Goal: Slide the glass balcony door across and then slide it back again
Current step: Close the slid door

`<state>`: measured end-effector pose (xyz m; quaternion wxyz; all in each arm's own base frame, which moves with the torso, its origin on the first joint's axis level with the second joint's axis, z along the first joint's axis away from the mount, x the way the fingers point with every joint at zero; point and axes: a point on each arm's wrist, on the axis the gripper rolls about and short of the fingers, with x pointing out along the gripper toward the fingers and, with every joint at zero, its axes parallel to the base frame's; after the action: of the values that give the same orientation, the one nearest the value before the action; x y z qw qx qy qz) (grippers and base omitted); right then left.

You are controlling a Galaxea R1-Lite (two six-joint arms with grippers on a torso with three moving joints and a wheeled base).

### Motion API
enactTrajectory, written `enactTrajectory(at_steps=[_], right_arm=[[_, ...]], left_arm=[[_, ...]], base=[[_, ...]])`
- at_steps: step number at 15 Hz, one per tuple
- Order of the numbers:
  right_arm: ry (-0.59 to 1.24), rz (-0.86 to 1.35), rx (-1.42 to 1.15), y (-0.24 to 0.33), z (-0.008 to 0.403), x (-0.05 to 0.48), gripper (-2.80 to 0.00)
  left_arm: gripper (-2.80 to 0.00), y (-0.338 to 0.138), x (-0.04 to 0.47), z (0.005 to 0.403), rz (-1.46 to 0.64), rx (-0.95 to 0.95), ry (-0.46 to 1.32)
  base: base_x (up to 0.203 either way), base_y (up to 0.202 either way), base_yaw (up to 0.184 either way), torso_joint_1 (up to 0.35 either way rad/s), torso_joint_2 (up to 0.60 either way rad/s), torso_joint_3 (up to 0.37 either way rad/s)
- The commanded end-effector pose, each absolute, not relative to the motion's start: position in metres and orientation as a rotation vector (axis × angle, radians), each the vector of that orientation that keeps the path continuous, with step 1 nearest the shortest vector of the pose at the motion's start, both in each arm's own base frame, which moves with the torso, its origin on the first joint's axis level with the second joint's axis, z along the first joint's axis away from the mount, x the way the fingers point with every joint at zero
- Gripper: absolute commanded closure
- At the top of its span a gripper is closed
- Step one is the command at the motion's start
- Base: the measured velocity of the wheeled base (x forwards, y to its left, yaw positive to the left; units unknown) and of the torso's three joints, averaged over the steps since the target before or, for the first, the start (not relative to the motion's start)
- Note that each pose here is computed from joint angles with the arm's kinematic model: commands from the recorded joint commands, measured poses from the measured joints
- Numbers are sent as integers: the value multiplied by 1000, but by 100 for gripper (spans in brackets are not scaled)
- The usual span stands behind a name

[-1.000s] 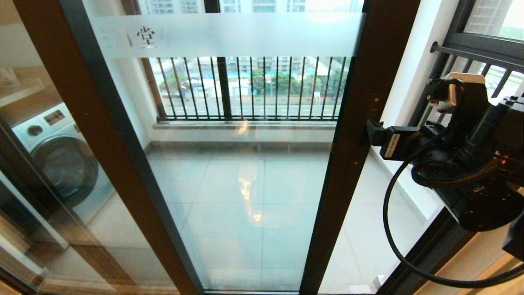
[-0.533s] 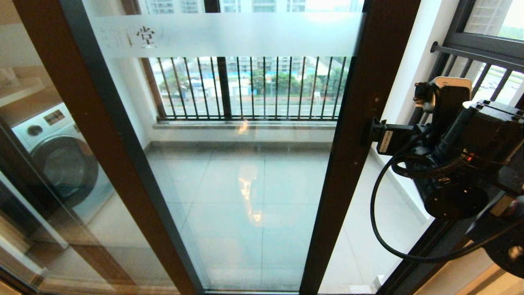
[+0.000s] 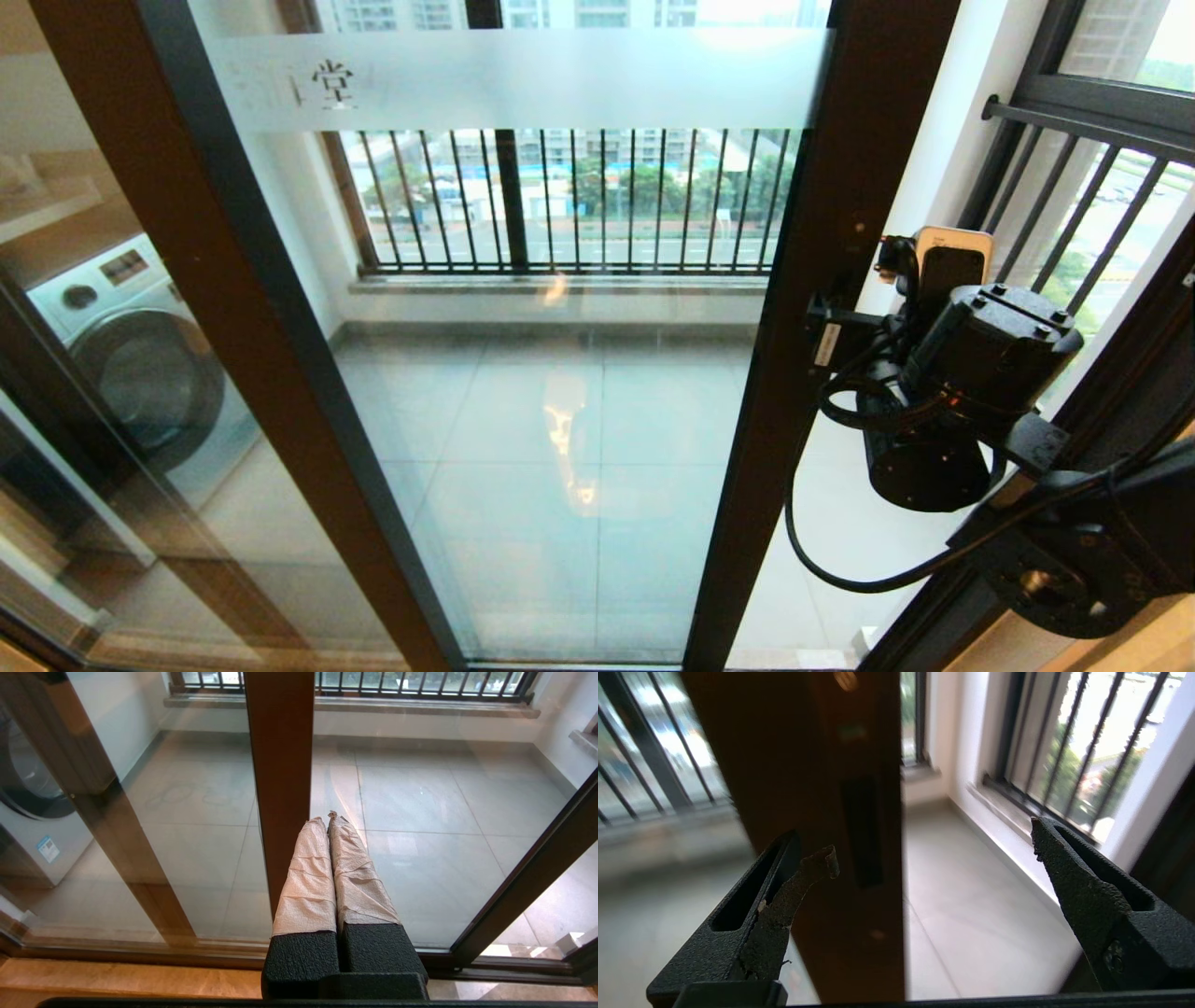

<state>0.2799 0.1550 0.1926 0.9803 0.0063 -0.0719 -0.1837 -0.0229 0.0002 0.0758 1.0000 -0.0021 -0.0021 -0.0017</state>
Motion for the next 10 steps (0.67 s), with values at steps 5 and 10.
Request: enactTrajectory(at_steps=[5,10], right_arm=[[-207,-380,-47,154,191,269,-280],[-34,-282,-154,132,230,217,-280]], left_arm=[[0,0,-23,76,-3,-5,-3],[0,0,-23,76,-3,-5,-4]], base=[[0,0,0,0,0,0],[0,0,0,0,0,0]])
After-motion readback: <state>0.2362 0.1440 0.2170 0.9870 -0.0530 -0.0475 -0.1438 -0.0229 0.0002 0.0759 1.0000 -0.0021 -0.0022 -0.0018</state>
